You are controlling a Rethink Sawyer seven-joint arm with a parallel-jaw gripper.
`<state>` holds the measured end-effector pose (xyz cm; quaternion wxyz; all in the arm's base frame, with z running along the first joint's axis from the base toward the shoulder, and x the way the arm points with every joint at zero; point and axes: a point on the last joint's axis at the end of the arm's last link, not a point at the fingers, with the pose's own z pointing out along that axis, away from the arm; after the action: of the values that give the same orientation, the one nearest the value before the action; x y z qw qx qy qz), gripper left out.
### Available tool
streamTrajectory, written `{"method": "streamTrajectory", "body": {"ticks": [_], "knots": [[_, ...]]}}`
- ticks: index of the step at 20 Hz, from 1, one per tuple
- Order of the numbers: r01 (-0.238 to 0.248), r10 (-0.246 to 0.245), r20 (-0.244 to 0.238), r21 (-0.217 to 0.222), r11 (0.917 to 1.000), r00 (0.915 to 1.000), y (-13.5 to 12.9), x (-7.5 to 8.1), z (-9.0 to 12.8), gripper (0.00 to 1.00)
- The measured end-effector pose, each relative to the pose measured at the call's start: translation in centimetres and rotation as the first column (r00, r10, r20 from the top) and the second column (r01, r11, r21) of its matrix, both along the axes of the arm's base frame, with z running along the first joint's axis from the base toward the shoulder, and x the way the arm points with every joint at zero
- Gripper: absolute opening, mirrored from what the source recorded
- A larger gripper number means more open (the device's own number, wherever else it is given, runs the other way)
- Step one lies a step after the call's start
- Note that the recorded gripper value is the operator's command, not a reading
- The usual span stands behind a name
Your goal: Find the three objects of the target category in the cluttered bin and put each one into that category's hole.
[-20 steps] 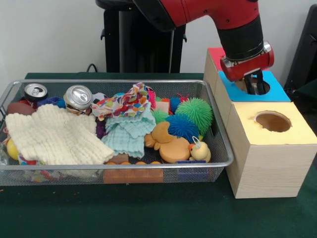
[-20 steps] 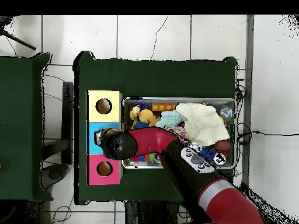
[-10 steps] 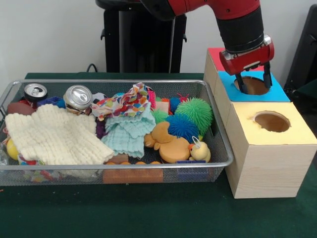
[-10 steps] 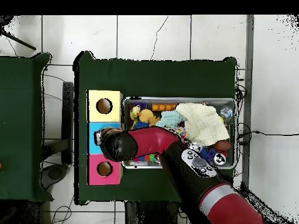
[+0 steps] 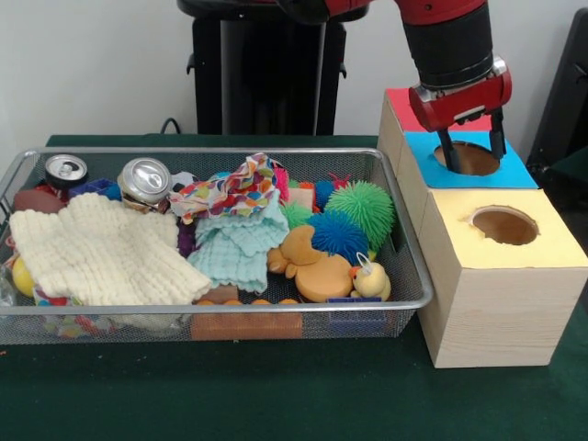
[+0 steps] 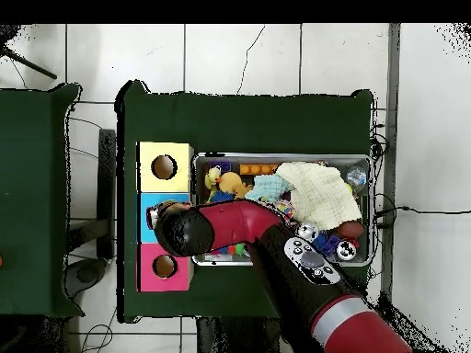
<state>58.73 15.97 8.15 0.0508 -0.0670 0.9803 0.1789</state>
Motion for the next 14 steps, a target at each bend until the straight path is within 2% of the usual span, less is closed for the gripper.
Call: {"method": "streamTrajectory", "body": {"ticks": [3,9,14], "knots": [[-0.001,0.001,0.002,-0.002,1.0000,1.0000,0.0,-0.1,0.1,1.00],[-0.008,0.008,-0.013,-0.027,0.9996,0.9999,-0.9,-0.3,1.8,1.00],[0.006,-0.010,-0.068,-0.063,0.9980,0.9977,-3.8,-0.3,4.0,1.00]]}}
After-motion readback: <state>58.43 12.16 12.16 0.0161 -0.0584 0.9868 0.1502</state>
